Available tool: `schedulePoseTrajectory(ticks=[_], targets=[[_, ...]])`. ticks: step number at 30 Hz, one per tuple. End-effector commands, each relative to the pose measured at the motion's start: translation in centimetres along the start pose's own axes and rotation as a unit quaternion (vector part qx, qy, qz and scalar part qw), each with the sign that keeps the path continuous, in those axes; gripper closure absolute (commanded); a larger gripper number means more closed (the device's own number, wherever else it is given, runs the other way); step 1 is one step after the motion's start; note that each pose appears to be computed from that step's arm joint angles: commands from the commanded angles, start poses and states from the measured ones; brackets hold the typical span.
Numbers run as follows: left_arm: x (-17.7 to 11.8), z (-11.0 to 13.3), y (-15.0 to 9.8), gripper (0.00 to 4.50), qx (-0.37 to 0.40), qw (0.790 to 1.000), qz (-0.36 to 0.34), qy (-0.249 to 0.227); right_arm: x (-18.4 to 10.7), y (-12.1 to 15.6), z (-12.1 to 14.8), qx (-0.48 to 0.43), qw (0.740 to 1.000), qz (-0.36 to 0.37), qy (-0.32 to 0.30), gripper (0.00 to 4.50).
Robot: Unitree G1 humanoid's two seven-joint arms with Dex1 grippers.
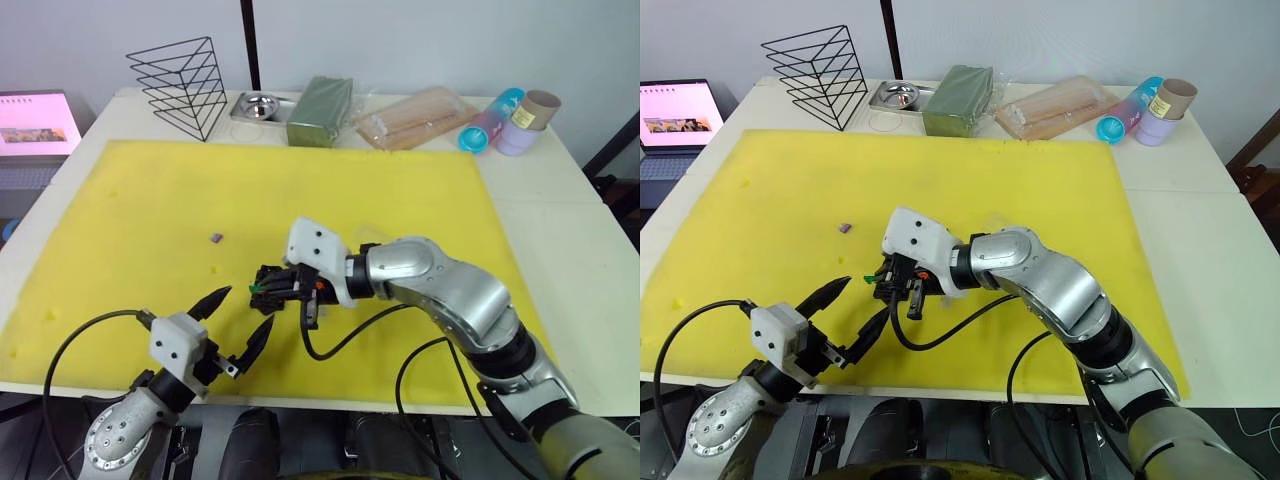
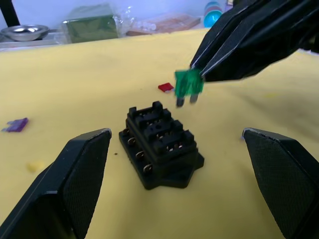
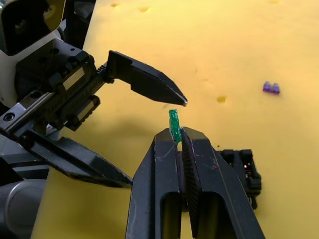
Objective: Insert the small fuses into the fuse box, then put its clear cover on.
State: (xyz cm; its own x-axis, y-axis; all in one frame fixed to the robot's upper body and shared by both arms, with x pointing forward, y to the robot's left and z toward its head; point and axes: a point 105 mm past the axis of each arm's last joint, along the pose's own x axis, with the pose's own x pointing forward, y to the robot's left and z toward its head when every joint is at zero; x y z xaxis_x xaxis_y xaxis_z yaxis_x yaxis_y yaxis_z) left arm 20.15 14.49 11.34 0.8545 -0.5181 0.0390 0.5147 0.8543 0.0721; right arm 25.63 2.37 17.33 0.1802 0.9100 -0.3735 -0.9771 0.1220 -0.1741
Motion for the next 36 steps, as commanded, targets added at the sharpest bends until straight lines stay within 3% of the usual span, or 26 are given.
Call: schedulePoseTrajectory(ticks=[1, 20, 36], targets=[[0.6, 0.9, -0.6, 0.03, 0.005, 1.000, 0.001, -0.017, 0.2, -0.1, 0.9, -0.020, 1.000, -0.004, -0.010, 4.50], [0.3, -1.3, -0.1, 0.03, -0.016, 1.000, 0.018, 0.008, 1.0, -0.9, -0.6, -0.024, 0.999, -0.015, 0.016, 4.50], [0.4, -1.6, 0.1, 0.03, -0.012, 1.000, 0.014, 0.003, 1.1, -0.8, -1.2, -0.023, 0.999, -0.016, 0.029, 4.50]])
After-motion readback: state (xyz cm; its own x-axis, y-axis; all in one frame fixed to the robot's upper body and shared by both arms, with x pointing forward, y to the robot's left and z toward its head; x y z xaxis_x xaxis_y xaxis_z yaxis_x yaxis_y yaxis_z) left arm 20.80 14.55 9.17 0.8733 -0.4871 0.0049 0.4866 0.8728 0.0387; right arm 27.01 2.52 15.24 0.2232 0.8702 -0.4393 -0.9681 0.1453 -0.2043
